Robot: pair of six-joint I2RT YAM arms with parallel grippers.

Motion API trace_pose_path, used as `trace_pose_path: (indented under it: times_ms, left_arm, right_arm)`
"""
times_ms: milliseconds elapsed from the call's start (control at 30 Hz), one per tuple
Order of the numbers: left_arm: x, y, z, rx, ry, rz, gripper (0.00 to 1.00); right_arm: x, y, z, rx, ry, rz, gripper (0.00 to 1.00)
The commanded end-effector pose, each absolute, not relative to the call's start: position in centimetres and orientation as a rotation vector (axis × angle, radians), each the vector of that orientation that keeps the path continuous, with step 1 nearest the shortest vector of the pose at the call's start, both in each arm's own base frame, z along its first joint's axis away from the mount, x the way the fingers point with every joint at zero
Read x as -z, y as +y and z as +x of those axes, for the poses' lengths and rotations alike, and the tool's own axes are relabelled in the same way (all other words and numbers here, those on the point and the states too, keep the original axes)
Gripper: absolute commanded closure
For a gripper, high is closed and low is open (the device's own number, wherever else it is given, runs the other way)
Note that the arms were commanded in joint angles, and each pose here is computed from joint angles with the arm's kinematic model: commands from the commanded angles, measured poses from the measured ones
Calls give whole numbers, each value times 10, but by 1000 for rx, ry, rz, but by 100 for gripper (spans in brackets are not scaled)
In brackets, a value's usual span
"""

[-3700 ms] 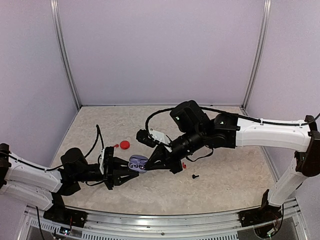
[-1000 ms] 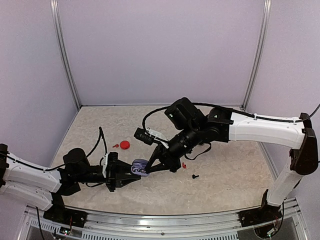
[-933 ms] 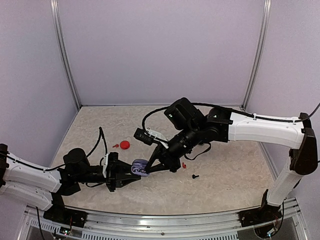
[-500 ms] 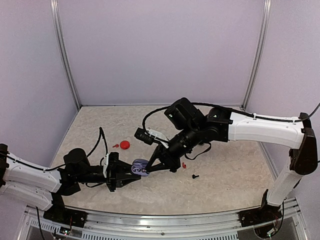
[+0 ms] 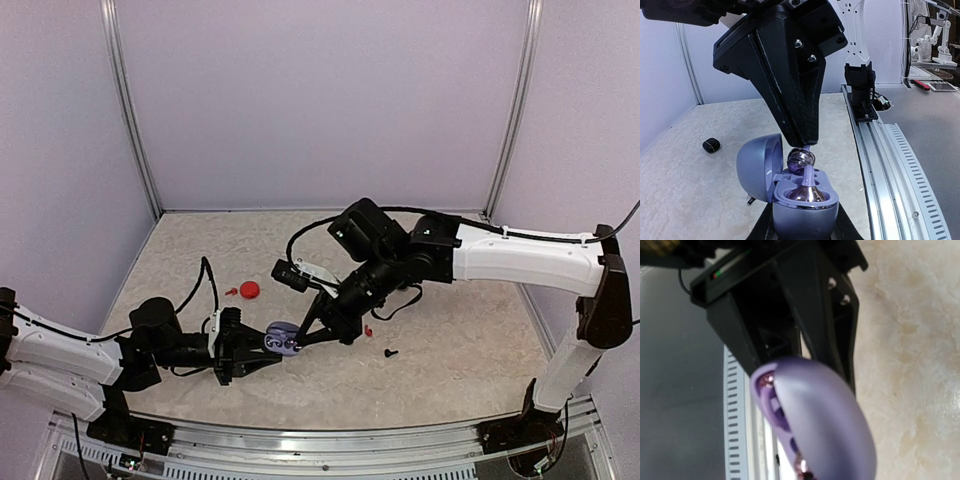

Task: Insert the wireless bluetooth earbuds into the charging case
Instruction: Insert the right earbud into the right side groove of the charging case.

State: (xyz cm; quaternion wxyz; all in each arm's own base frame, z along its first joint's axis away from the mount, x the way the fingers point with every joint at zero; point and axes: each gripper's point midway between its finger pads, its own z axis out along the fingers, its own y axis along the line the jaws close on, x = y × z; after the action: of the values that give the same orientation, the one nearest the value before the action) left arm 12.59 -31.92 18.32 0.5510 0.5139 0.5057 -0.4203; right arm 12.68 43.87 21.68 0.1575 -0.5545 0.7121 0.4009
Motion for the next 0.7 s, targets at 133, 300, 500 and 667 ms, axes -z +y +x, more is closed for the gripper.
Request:
trace_pose_path:
  times_ms: [133,300,500,667]
  left_arm:
    - [-219,-327,115,1024,1038,1206,100]
    - [-219,-327,116,1021,1041,1203,100]
    - [-220,-326,118,1016,1044,1189,100]
    - [-220,-326,117,1018,1041,1194,100]
  right_arm:
    - [-203,441,137,-1106,2091,-1595,100]
    - [-202,442,134,-1112,2082,-1618,100]
    - [-197,444,127,-1097,2083,-1661,100]
    - [-193,445,132,-1040,2104,-1653,100]
